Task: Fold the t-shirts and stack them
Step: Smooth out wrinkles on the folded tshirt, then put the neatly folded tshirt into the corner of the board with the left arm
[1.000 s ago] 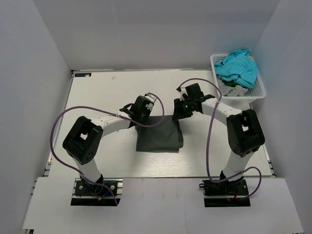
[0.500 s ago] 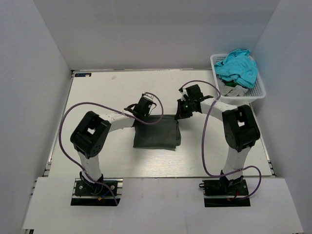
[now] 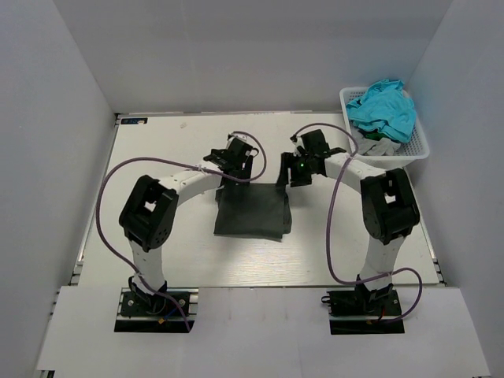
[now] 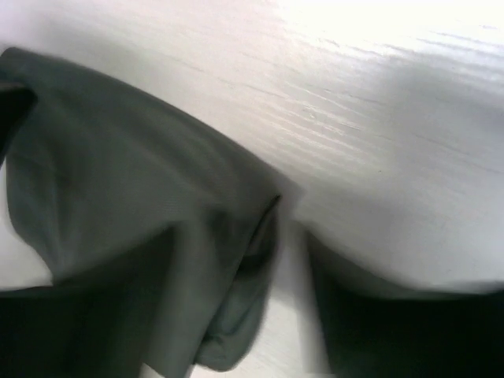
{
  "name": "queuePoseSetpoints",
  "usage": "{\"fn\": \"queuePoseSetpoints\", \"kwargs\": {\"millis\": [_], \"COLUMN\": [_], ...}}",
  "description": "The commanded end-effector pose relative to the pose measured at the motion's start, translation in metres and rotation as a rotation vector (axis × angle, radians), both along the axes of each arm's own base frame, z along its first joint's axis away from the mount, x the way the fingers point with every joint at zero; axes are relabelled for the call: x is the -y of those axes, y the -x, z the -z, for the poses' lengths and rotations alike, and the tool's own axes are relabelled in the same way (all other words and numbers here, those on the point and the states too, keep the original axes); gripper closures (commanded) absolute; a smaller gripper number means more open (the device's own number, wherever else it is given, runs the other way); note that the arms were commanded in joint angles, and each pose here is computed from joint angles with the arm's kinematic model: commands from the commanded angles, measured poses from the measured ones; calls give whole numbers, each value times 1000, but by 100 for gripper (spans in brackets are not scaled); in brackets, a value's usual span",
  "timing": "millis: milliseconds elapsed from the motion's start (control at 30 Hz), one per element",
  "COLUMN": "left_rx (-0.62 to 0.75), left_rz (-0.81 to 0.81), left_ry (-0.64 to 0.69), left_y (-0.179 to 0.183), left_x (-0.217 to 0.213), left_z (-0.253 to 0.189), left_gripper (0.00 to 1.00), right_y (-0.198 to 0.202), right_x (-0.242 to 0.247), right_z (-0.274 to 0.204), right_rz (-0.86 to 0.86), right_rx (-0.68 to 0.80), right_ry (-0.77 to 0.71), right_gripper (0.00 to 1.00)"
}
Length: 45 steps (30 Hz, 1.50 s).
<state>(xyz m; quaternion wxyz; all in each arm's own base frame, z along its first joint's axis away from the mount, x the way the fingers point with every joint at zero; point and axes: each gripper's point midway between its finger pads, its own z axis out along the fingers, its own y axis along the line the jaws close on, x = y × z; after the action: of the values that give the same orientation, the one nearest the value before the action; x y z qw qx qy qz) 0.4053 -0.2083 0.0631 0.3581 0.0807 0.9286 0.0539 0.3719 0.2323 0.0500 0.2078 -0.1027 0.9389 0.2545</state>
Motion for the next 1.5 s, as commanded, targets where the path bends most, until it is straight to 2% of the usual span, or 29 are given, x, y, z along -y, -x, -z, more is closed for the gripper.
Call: {"fn": "queuePoseSetpoints", "kwargs": {"millis": [0,67,167,200,400,633,767,933,1067,1100,1167,1200,1233,1467], "left_rx": [58,96,92,63,-41,-65,-113,-199,-218,-210,-195,-190,-180,-32], "left_rz": [-45,-48,-45,-38,76,79,80,62,66,72,91,99,100,22], "left_ry": [48,96,141,150,227,220,179,111,128,142,179,193,199,47], "left_y": [0,1,9,18,61,66,64,66,68,69,69,68,67,22], "left_x": [-6,-4,-2,-3,2,0,0,-4,0,1,7,10,11,-28], "left_z": [-57,-82,-90,-85,-46,-20,6,42,46,43,35,34,29,-3], "left_gripper": [0,0,0,0,0,0,8,23,40,51,67,91,100,100], "right_y": [-10,-8,1,4,27,60,75,84,89,92,91,92,92,89], "right_x": [-7,-7,-4,-2,18,30,39,63,78,82,90,92,93,98], "right_z": [-60,-75,-92,-110,-123,-124,-121,-122,-125,-123,-124,-120,-120,-116], "right_rz": [-36,-25,-7,0,57,56,67,129,152,156,184,190,195,221], "right_rx": [116,134,159,200,239,227,231,244,282,276,293,286,294,301], "right_ry": [-63,-89,-111,-123,-98,-105,-90,-1,61,79,104,113,117,139], "right_gripper": [10,10,10,10,10,10,10,10,10,10,10,10,10,10]}}
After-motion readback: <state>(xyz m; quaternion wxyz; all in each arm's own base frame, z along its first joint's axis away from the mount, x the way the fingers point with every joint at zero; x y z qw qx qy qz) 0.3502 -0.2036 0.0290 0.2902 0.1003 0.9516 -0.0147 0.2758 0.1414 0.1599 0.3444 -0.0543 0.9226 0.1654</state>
